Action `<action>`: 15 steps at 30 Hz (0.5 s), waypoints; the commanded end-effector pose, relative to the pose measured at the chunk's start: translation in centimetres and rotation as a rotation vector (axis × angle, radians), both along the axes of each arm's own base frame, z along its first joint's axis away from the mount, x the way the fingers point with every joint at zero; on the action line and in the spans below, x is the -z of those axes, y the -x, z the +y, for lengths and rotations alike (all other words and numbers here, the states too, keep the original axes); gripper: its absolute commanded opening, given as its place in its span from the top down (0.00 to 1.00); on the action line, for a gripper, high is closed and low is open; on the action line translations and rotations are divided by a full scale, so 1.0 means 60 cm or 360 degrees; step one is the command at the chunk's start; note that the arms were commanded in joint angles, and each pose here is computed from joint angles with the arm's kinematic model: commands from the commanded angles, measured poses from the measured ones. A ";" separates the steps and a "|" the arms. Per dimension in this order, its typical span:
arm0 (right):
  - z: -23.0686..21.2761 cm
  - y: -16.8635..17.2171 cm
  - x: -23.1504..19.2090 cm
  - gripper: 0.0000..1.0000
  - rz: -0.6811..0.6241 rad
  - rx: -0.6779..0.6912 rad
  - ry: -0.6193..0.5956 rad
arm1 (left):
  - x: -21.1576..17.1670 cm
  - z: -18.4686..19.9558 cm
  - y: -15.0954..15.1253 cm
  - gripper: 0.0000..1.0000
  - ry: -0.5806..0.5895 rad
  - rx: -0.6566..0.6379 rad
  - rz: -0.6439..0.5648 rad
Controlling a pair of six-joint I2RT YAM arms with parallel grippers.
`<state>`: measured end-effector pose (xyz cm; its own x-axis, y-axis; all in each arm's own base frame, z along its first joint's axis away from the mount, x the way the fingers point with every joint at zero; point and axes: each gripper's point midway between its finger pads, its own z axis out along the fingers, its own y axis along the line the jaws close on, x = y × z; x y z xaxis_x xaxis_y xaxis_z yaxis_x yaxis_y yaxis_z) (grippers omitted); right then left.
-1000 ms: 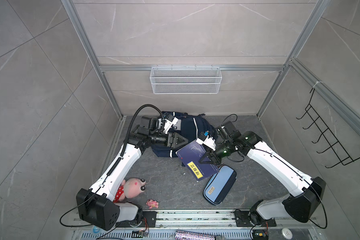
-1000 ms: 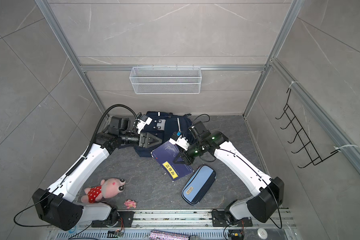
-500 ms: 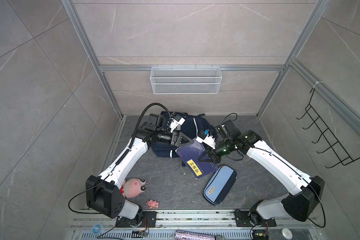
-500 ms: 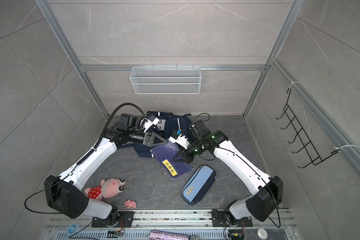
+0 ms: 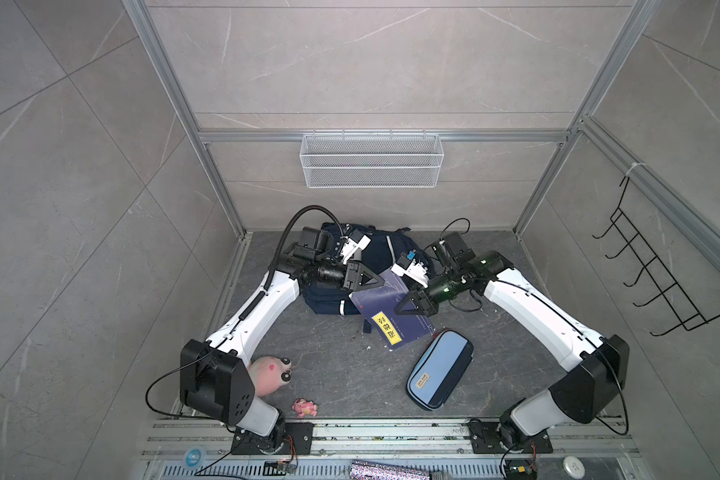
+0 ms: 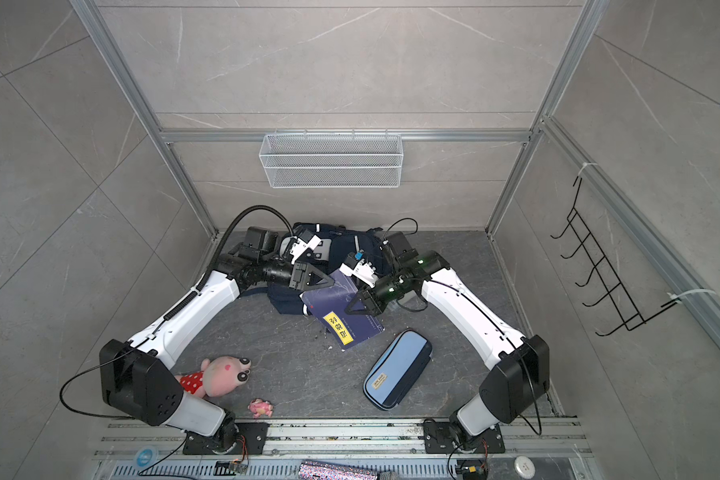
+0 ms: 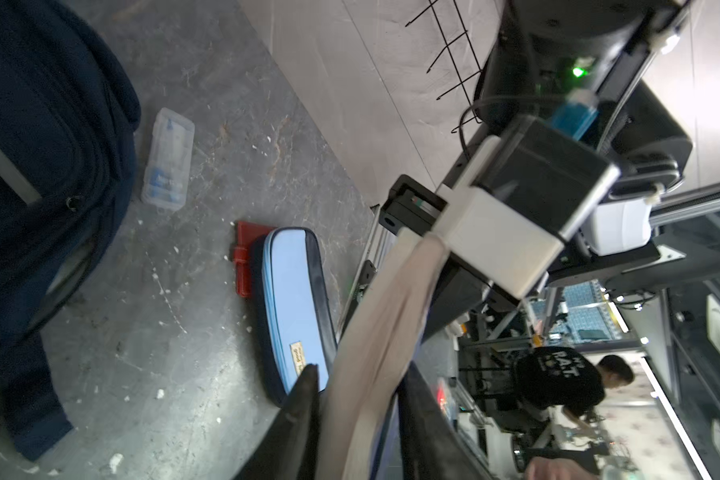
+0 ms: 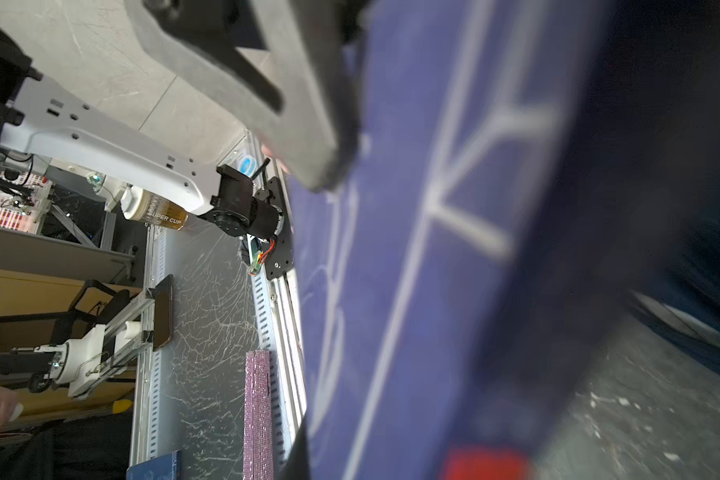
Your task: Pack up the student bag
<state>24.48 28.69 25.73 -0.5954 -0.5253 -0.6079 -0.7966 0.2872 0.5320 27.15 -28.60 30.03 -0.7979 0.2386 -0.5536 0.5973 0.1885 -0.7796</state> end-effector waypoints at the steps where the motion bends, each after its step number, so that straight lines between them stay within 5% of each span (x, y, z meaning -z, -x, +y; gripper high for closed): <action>1: 0.019 -0.046 -0.044 1.00 -0.0197 -0.0003 -0.0135 | -0.020 -0.007 0.022 0.86 0.0062 0.0092 0.0058; 4: 0.020 -0.060 -0.040 0.97 -0.0184 0.0028 -0.0122 | -0.019 -0.007 0.019 1.00 0.0072 0.0090 0.0063; 6: 0.019 -0.066 -0.040 0.93 -0.0182 0.0045 -0.0116 | -0.021 -0.005 0.011 1.00 0.0090 0.0069 0.0064; 15: -0.023 -0.076 -0.042 0.45 -0.0159 0.0245 -0.0108 | -0.062 0.030 -0.070 1.00 0.0225 -0.0188 -0.0041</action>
